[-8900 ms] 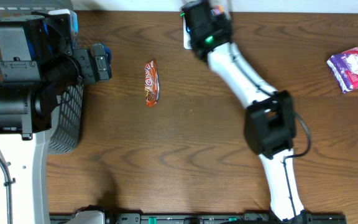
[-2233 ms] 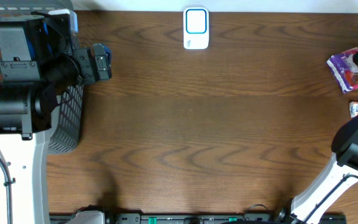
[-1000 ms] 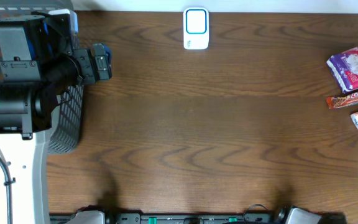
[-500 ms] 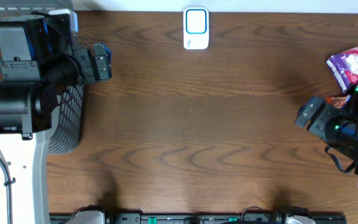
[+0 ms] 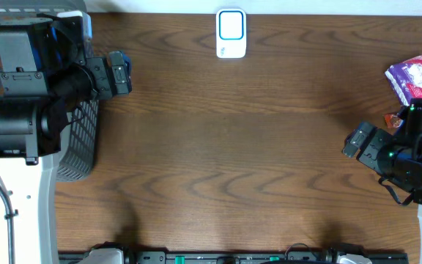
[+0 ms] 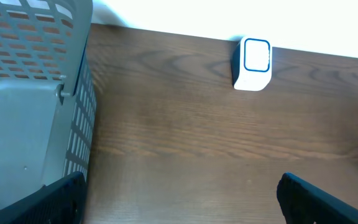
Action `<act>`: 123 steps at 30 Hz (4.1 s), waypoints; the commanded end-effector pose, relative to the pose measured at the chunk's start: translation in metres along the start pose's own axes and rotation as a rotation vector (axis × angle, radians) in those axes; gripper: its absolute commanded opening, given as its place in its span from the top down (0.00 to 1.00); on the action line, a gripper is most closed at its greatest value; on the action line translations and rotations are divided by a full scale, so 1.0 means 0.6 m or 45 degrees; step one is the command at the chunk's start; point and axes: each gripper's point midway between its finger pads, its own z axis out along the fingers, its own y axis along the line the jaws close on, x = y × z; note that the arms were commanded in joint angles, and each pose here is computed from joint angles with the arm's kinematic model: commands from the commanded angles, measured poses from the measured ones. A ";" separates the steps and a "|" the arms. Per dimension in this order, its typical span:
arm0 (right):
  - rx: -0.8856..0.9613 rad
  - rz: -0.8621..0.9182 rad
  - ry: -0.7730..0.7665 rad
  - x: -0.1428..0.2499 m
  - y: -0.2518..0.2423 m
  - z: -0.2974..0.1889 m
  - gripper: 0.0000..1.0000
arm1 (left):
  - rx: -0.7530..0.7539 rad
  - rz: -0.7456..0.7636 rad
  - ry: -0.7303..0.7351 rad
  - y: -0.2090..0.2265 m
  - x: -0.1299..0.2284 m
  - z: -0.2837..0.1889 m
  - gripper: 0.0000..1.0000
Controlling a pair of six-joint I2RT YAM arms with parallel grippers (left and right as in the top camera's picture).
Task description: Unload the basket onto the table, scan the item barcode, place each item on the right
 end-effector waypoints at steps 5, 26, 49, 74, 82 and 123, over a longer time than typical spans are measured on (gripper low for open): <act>0.024 -0.095 -0.004 -0.008 0.000 0.013 0.01 | 0.003 0.000 -0.007 0.000 -0.002 -0.003 0.02; -0.420 -0.564 -0.794 0.050 0.045 0.090 0.01 | 0.003 0.000 -0.007 0.000 -0.002 -0.003 0.02; -0.603 -0.475 -1.337 0.043 0.045 0.125 0.01 | 0.003 0.000 -0.007 0.000 -0.002 -0.003 0.02; -0.457 -0.687 -1.265 0.064 0.035 0.174 0.01 | 0.003 0.000 -0.007 0.000 -0.002 -0.003 0.02; -0.466 -0.673 -1.261 0.064 0.036 0.174 0.01 | 0.003 0.000 -0.007 0.000 -0.002 -0.003 0.02; -0.465 -0.672 -1.265 0.063 0.036 0.173 0.01 | -0.011 -0.004 0.019 0.004 0.008 -0.007 0.02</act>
